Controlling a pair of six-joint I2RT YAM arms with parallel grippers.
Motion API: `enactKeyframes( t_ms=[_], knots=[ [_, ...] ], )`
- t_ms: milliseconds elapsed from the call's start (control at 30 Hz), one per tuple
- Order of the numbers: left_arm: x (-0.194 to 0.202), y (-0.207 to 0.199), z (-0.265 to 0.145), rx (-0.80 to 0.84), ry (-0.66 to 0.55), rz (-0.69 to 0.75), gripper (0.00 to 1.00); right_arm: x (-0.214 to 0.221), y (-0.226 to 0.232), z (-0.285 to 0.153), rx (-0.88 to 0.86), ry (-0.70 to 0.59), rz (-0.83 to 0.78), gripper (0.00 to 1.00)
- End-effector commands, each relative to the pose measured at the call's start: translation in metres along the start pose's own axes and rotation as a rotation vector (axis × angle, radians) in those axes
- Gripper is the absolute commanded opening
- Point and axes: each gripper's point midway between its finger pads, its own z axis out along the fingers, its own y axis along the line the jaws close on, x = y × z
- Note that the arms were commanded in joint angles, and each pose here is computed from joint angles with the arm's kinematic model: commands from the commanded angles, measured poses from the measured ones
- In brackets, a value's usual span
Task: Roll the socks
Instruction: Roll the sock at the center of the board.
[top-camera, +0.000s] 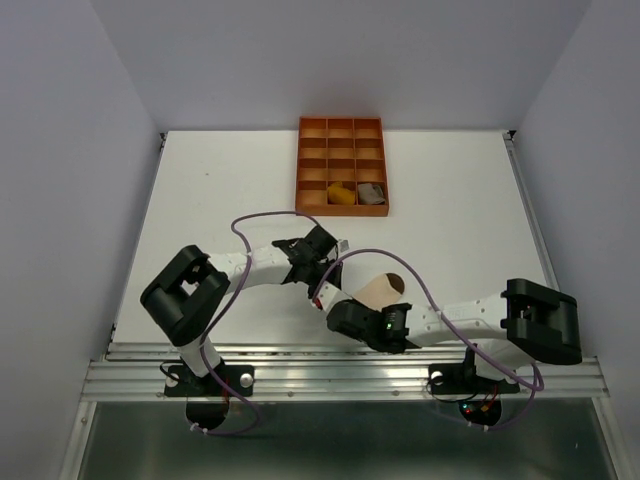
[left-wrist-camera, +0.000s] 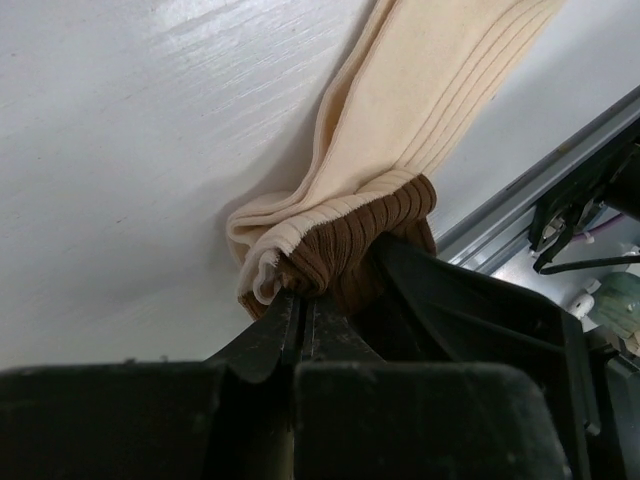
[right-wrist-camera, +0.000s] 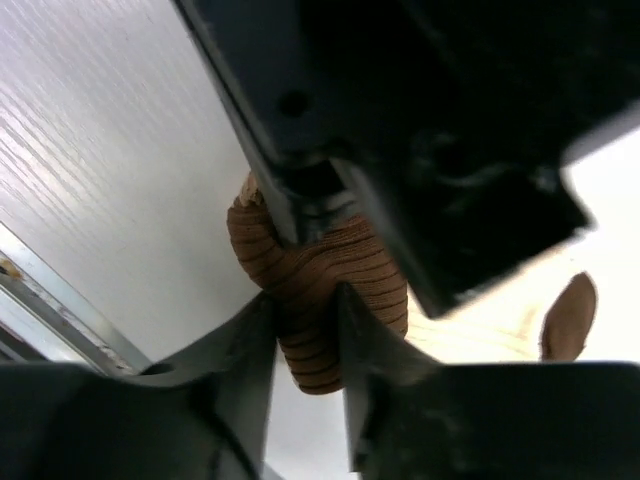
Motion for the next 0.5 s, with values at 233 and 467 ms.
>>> enactKeyframes(
  t_ms=[233,467],
  knots=[
    [0.005,-0.001,-0.043,0.091,-0.076,-0.045,0.32,-0.011,0.01,0.005,-0.043,-0.049,-0.061,0.01],
    [-0.036,0.05,-0.088,-0.03,-0.295,-0.175,0.34,-0.045,0.033,0.002,-0.189,-0.223,-0.21,0.01]
  ],
)
